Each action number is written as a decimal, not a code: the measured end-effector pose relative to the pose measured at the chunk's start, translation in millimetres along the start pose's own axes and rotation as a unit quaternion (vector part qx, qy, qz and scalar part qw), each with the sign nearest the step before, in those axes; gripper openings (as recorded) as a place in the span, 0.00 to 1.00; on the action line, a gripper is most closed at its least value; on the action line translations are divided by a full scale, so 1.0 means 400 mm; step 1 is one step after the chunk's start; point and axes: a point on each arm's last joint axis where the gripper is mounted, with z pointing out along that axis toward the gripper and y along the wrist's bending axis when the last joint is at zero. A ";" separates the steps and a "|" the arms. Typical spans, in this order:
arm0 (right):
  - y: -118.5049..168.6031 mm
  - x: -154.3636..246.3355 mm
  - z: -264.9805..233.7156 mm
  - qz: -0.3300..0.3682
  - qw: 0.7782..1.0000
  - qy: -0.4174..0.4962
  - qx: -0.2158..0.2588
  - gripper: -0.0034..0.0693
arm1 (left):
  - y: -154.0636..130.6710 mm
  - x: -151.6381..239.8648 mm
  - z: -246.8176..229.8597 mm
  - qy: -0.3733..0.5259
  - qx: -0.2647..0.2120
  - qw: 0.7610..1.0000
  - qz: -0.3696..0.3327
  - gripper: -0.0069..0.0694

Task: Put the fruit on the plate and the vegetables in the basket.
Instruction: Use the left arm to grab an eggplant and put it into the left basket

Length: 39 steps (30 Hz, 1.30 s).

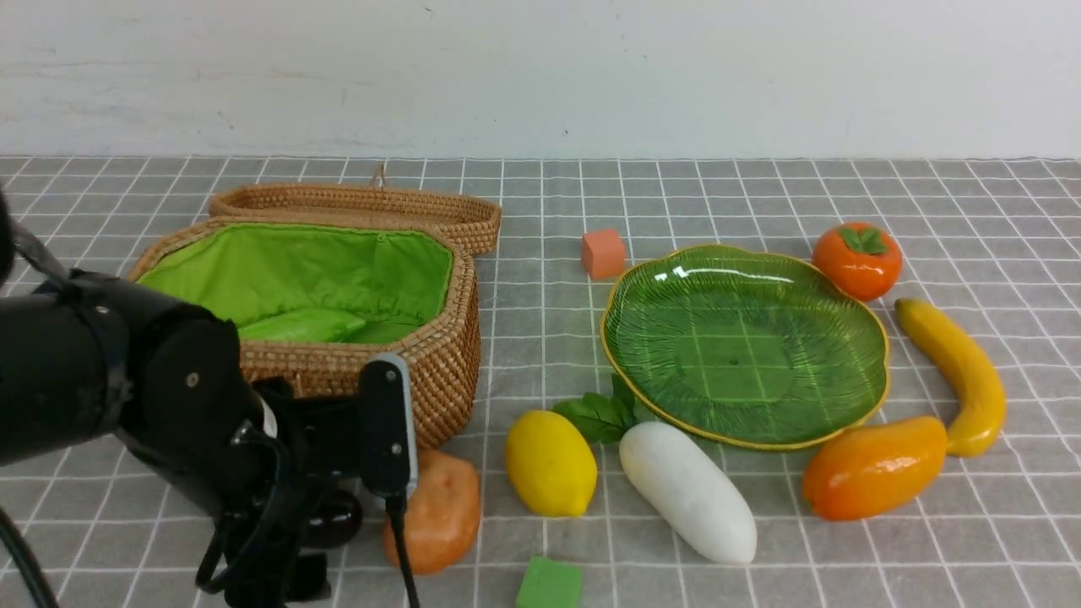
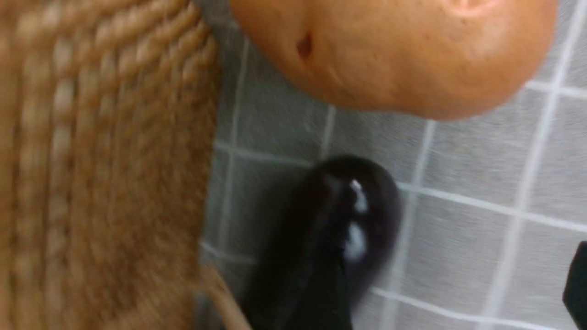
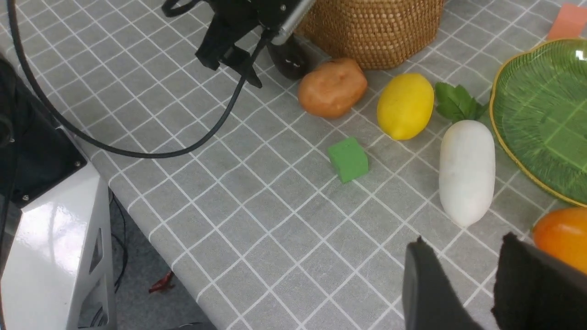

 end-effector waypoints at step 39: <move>0.014 -0.013 -0.001 0.017 0.999 -0.028 -0.030 0.37 | 0.036 -0.113 -0.221 -0.023 -0.155 0.988 -0.015 0.62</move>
